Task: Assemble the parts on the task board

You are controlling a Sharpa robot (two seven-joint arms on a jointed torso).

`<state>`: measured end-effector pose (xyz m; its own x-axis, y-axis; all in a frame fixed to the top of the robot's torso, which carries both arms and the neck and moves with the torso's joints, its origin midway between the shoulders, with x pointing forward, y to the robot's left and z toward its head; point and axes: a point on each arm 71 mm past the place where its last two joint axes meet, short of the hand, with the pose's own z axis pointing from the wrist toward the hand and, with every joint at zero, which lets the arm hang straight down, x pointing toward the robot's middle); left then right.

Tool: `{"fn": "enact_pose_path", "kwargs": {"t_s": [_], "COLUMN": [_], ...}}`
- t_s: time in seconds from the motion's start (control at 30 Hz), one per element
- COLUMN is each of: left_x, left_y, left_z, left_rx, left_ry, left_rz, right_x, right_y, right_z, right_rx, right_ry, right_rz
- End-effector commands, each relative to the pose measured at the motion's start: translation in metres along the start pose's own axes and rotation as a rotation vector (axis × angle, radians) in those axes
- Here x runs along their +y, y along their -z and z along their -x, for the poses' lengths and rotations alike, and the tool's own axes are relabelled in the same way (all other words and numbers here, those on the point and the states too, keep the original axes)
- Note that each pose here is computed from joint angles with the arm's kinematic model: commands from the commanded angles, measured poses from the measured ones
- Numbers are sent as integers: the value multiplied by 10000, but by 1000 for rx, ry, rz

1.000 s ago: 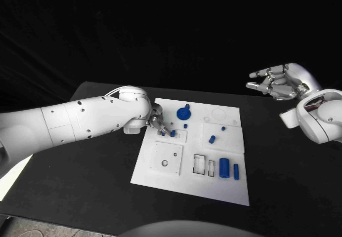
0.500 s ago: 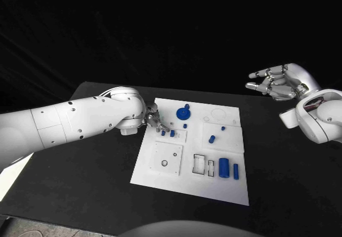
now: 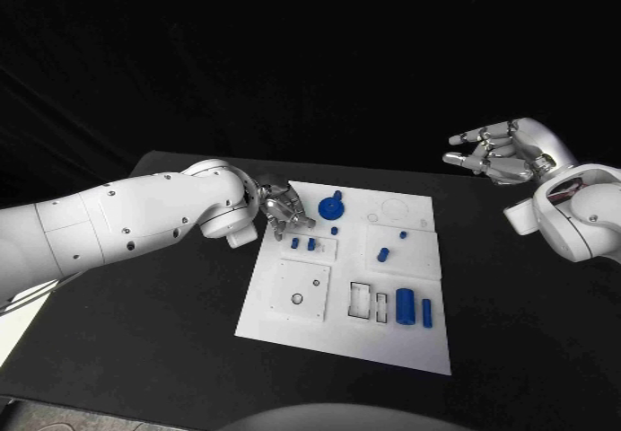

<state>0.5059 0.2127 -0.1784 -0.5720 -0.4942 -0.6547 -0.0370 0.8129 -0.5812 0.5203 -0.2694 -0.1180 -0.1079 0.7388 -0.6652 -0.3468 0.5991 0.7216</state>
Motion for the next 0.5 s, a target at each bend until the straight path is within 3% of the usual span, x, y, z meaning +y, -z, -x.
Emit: {"fn": "enact_pose_path", "kwargs": {"t_s": [0.03,0.3,0.5], "left_x": [-207,-456,-592], "left_y": [4,-74,-176], "left_z": [44,-91,-221], "left_rx": [-135,-279,-292], "left_ry": [-58,-293,-451], "left_rz": [-212,-374,-419], "right_x": [-1,-10,-10], "right_y": [0,-2,-4], "right_z": [-17,-34,-56], "right_rx": [12,14,19], "right_ry": [-4,-5,-8], "right_rz": [5,3,3]}}
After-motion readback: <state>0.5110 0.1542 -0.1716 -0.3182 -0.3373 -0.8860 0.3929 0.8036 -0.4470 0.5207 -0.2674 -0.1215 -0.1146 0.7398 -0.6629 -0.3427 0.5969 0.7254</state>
